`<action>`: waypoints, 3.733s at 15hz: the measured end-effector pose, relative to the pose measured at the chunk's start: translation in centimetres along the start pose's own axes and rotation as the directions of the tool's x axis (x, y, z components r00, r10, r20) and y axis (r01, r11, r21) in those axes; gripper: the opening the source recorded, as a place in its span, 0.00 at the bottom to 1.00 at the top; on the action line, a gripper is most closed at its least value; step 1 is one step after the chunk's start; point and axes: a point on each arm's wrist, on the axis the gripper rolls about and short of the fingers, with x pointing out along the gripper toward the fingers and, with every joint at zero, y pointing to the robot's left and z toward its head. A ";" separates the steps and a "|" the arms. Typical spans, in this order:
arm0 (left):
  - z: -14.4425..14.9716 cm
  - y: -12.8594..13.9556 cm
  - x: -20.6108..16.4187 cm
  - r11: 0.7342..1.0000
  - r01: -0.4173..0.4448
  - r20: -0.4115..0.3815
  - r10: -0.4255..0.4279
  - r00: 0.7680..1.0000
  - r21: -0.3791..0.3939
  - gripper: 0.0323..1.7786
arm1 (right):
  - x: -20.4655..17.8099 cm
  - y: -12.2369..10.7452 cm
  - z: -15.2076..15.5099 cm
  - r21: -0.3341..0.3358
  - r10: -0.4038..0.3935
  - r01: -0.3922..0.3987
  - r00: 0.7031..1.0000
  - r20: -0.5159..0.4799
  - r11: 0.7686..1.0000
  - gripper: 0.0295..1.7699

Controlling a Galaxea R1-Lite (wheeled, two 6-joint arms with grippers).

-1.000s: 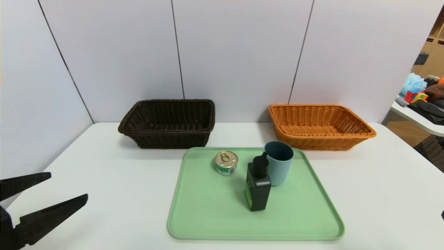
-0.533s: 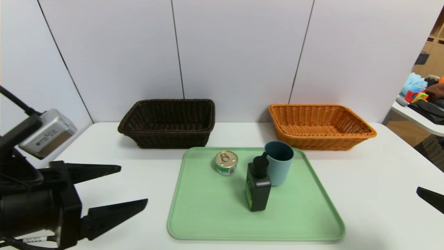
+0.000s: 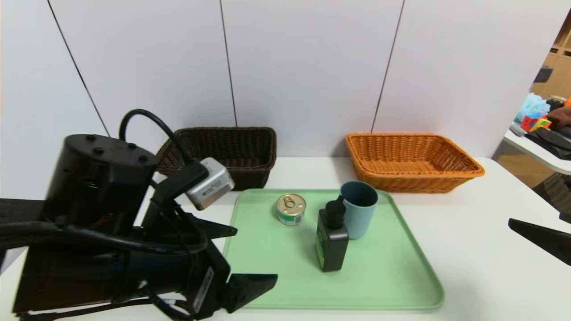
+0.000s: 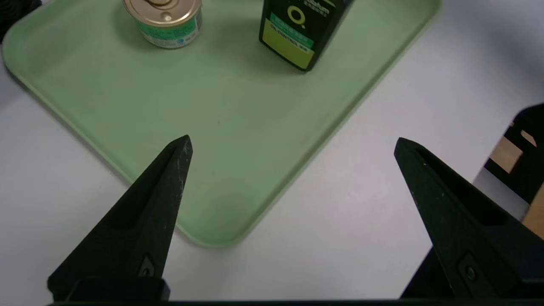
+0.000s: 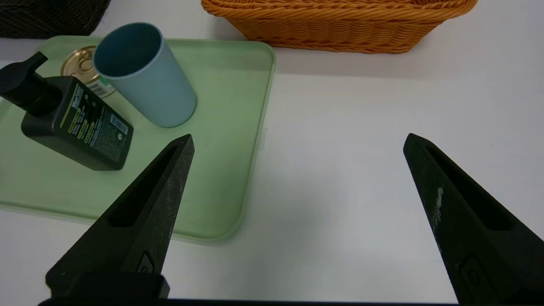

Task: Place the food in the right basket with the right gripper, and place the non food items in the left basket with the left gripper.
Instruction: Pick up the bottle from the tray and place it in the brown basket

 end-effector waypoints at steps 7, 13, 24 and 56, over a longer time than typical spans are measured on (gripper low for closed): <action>-0.2 -3.4 6.0 0.998 -0.047 -0.039 0.045 0.998 -0.037 0.95 | 2.2 -0.3 0.4 0.009 -0.002 0.002 0.999 -0.041 1.000 0.96; -0.2 -6.3 8.5 0.993 -0.111 0.011 0.112 0.994 -0.046 0.95 | 2.7 -0.4 0.4 0.013 -0.002 0.003 0.999 -0.052 1.000 0.96; -1.0 -11.9 11.2 0.953 -0.292 0.133 0.301 0.944 -0.081 0.95 | 2.6 -0.4 0.3 0.011 -0.003 0.003 0.999 -0.053 1.000 0.96; -2.0 -10.6 17.5 0.880 -0.473 0.355 0.459 0.814 -0.053 0.95 | 2.5 -0.4 -0.2 0.009 0.001 -0.001 0.998 -0.063 1.000 0.96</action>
